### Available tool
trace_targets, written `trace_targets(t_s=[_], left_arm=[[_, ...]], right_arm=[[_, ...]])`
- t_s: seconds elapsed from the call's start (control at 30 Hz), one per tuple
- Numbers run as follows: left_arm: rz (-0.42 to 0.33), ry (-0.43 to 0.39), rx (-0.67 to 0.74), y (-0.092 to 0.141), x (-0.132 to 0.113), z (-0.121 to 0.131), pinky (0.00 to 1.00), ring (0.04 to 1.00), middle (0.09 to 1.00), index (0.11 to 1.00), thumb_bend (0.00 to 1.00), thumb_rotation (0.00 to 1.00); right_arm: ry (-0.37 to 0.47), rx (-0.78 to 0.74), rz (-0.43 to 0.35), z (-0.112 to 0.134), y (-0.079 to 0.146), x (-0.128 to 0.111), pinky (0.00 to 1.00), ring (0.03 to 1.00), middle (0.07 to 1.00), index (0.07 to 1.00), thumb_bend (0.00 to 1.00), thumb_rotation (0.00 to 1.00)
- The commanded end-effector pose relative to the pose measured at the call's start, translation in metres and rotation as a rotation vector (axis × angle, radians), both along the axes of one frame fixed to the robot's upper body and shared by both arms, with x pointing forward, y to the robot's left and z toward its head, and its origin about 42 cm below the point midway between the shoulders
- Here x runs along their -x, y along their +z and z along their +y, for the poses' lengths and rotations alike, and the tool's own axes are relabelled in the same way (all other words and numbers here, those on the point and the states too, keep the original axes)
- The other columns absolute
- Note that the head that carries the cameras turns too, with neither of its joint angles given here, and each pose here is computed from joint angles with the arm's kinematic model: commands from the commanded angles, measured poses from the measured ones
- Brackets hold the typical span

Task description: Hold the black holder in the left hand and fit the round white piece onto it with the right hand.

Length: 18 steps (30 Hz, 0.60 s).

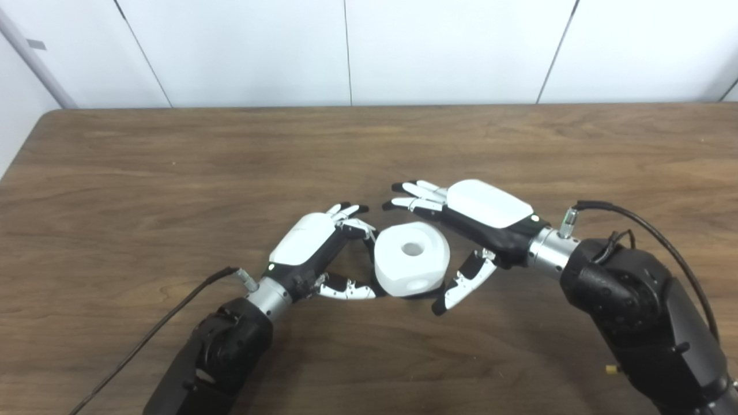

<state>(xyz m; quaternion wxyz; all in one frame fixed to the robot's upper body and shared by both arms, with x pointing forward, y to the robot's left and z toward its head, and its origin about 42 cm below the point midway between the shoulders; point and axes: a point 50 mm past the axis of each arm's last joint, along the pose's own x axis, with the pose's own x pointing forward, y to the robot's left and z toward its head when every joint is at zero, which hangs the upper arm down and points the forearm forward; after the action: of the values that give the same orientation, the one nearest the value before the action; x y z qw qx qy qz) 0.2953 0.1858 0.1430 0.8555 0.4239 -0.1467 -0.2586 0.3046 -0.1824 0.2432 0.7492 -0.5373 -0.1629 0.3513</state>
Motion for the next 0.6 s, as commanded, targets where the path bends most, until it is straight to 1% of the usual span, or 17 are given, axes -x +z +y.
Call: trace_targets(t_s=[0.0, 0.17, 0.23, 0.3, 0.37, 0.43, 0.47, 0.53, 0.57], left_arm=[[-0.033, -0.015, -0.006, 0.004, -0.003, 0.003, 1.0, 0.935, 0.707, 0.482, 0.52, 0.05], [-0.03, -0.006, -0.012, 0.0, -0.006, 0.01, 1.0, 0.943, 0.713, 0.482, 0.52, 0.05], [-0.035, -0.005, -0.02, 0.0, -0.008, 0.014, 1.0, 0.944, 0.716, 0.482, 0.52, 0.05], [-0.034, -0.003, -0.031, -0.001, -0.01, 0.019, 1.0, 0.946, 0.72, 0.482, 0.52, 0.05], [-0.034, 0.002, -0.043, -0.001, -0.011, 0.023, 1.0, 0.949, 0.722, 0.482, 0.52, 0.05], [-0.038, 0.007, -0.054, -0.002, -0.012, 0.026, 1.0, 0.944, 0.72, 0.483, 0.52, 0.05], [-0.037, 0.011, -0.056, -0.002, -0.013, 0.028, 1.0, 0.943, 0.719, 0.482, 0.52, 0.05], [-0.035, 0.018, -0.06, -0.002, -0.014, 0.032, 1.0, 0.944, 0.722, 0.483, 0.52, 0.05], [-0.035, 0.022, -0.063, -0.002, -0.015, 0.034, 1.0, 0.945, 0.723, 0.483, 0.52, 0.05]], right_arm=[[-0.009, -0.032, -0.084, -0.004, 0.019, -0.009, 0.9, 1.0, 1.0, 0.926, 1.0, 0.33], [-0.061, -0.072, -0.072, -0.018, 0.013, -0.014, 0.83, 0.999, 0.996, 0.926, 1.0, 0.35], [-0.079, -0.093, -0.062, -0.023, 0.01, -0.016, 0.82, 0.99, 0.992, 0.93, 0.99, 0.38], [-0.1, -0.108, -0.058, -0.029, 0.008, -0.017, 0.79, 0.977, 0.983, 0.932, 0.95, 0.47], [-0.118, -0.128, -0.054, -0.033, 0.006, -0.018, 0.78, 0.975, 0.979, 0.93, 0.92, 0.52], [-0.135, -0.152, -0.053, -0.038, 0.005, -0.018, 0.75, 0.969, 0.974, 0.922, 0.86, 0.64], [-0.15, -0.166, -0.046, -0.043, 0.004, -0.019, 0.74, 0.967, 0.973, 0.919, 0.85, 0.67], [-0.171, -0.186, -0.036, -0.048, 0.002, -0.021, 0.74, 0.97, 0.97, 0.916, 0.81, 0.79], [-0.183, -0.196, -0.028, -0.051, 0.001, -0.022, 0.74, 0.97, 0.968, 0.914, 0.8, 0.82]])
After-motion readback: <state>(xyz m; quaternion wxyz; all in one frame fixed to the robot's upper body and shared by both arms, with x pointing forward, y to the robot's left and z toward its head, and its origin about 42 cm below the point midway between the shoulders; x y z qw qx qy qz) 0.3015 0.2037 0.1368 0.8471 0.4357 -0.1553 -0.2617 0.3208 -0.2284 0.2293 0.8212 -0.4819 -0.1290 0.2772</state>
